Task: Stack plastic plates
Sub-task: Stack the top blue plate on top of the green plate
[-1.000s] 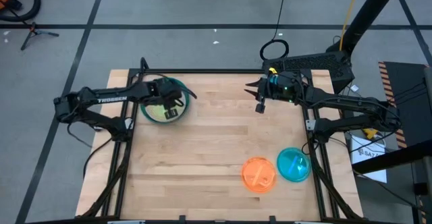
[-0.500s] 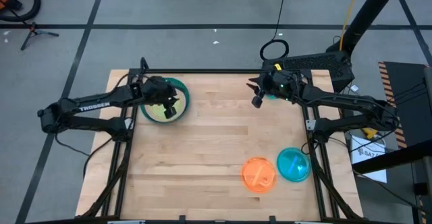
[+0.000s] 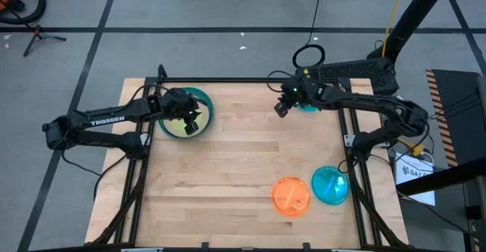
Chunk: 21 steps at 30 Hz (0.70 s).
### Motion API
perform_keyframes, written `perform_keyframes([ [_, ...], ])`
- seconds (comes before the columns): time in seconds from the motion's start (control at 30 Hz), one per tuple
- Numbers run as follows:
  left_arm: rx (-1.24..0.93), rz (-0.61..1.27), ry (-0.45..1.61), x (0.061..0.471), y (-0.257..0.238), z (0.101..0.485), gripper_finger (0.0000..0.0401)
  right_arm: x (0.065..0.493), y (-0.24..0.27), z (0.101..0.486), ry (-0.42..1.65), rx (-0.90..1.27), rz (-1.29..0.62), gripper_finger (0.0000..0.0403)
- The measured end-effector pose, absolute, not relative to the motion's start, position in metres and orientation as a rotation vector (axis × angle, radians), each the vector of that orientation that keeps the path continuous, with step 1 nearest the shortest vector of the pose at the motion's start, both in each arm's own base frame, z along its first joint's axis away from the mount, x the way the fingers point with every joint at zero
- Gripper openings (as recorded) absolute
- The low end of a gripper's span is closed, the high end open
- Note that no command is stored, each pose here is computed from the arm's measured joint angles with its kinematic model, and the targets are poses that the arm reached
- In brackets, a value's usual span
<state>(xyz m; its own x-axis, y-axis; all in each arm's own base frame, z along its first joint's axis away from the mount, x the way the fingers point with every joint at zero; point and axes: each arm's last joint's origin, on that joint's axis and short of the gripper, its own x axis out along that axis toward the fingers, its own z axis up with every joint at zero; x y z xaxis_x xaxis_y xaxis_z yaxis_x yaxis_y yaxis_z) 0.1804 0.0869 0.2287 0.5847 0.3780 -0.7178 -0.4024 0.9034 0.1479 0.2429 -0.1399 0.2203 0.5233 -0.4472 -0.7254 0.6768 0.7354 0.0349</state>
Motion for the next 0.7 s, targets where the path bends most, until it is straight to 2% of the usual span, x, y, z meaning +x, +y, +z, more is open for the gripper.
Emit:
perform_keyframes([
  [0.3,-0.043,0.460,0.828,0.180,0.087,0.229,0.0113,0.223,-0.155,0.186,1.002,0.591,-0.863,0.0098],
  [0.53,-0.048,0.463,0.826,0.180,0.087,0.229,0.0113,0.217,-0.172,0.173,1.006,0.649,-0.999,0.0124],
  [0.7,-0.049,0.463,0.827,0.180,0.087,0.229,0.0113,0.215,-0.179,0.164,1.028,0.667,-1.021,0.0127],
])
